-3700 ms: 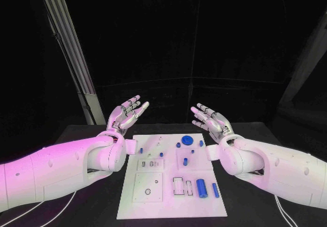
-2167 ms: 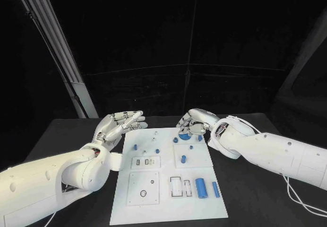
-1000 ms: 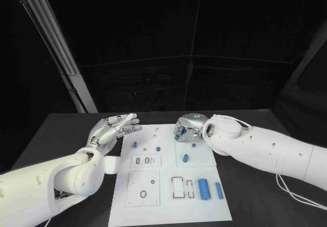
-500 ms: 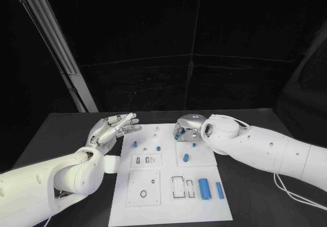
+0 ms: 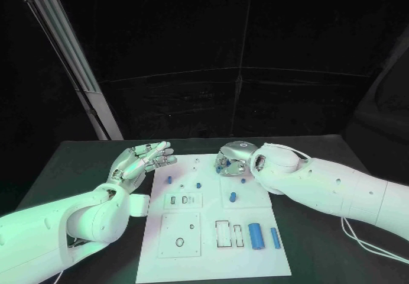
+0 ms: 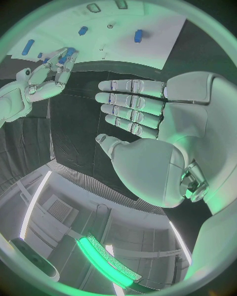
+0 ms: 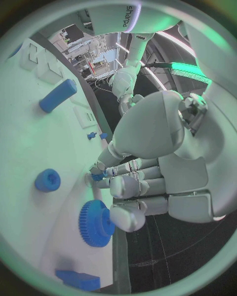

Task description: Assemble the parts on the task board

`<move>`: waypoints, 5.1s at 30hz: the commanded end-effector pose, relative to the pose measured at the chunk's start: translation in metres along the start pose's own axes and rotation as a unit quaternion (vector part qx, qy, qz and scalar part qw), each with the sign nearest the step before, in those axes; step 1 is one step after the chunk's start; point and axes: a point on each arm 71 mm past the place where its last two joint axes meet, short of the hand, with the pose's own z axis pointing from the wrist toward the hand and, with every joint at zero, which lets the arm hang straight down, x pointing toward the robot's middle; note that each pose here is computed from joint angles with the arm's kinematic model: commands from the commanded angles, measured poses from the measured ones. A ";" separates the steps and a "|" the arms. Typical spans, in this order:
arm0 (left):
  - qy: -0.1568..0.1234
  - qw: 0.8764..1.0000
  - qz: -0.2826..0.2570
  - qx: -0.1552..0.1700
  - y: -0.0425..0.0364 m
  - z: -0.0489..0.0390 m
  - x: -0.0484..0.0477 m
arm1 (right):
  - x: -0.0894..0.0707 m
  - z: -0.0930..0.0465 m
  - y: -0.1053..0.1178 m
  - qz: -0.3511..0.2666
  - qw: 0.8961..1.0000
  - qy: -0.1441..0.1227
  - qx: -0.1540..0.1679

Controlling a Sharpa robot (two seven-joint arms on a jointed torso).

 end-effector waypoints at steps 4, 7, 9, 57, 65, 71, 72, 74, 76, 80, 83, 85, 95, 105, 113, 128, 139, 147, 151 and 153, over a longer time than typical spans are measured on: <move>0.013 1.000 -0.009 0.000 -0.0011 0.0006 0.0023 | -0.014 0.002 0.003 0.030 0.996 -0.087 0.006; 0.014 1.000 -0.009 0.000 -0.0010 0.0010 0.0023 | -0.015 0.007 0.005 0.035 0.994 -0.101 0.013; 0.014 1.000 -0.009 0.000 -0.0010 0.0013 0.0020 | -0.015 0.010 0.006 0.037 0.994 -0.105 0.016; 0.020 1.000 -0.010 0.002 -0.0043 0.0058 0.0043 | -0.004 0.061 0.032 0.022 0.998 -0.062 0.023; 0.020 1.000 -0.010 0.001 -0.0046 0.0059 0.0041 | -0.004 0.062 0.031 0.016 0.997 -0.062 0.039; 0.020 1.000 -0.010 0.001 -0.0047 0.0059 0.0039 | -0.010 0.058 0.030 0.016 0.995 -0.094 0.038; 0.020 1.000 -0.010 0.001 -0.0048 0.0059 0.0038 | -0.011 0.056 0.030 0.017 0.994 -0.097 0.038; 0.020 1.000 -0.010 0.000 -0.0048 0.0057 0.0033 | -0.014 0.051 0.028 0.020 0.993 -0.108 0.036; 0.020 1.000 -0.010 0.000 -0.0050 0.0055 0.0028 | -0.017 0.044 0.025 0.030 0.992 -0.119 0.038; 0.019 1.000 -0.010 0.000 -0.0054 0.0048 0.0017 | -0.025 0.021 0.009 0.072 0.987 -0.134 0.051; 0.019 1.000 -0.010 0.000 -0.0056 0.0043 0.0010 | -0.028 0.004 -0.005 0.103 0.984 -0.127 0.065; 0.019 1.000 -0.010 0.000 -0.0058 0.0041 0.0004 | -0.028 -0.007 -0.014 0.121 0.983 -0.114 0.078; 0.020 1.000 -0.011 -0.001 -0.0054 0.0044 0.0002 | -0.021 -0.036 -0.046 0.128 0.982 -0.027 0.140; 0.022 1.000 -0.012 -0.002 -0.0048 0.0053 0.0006 | -0.018 -0.037 -0.053 0.095 0.983 -0.004 0.159; 0.021 1.000 -0.012 -0.002 -0.0047 0.0056 0.0000 | -0.016 -0.032 -0.050 0.082 0.984 0.002 0.160; 0.022 1.000 -0.012 -0.003 -0.0044 0.0059 -0.0005 | -0.016 -0.029 -0.049 0.068 0.983 0.002 0.169; 0.022 1.000 -0.013 -0.004 -0.0043 0.0059 -0.0007 | -0.016 -0.026 -0.044 0.038 0.986 0.001 0.163; 0.024 1.000 -0.013 -0.005 -0.0042 0.0060 -0.0006 | -0.020 -0.023 -0.034 -0.019 0.988 -0.016 0.151; 0.024 1.000 -0.014 -0.005 -0.0042 0.0060 -0.0007 | -0.023 -0.022 -0.025 -0.029 0.990 -0.033 0.136; 0.024 1.000 -0.014 -0.005 -0.0041 0.0060 -0.0006 | -0.025 -0.021 -0.019 -0.029 0.991 -0.043 0.127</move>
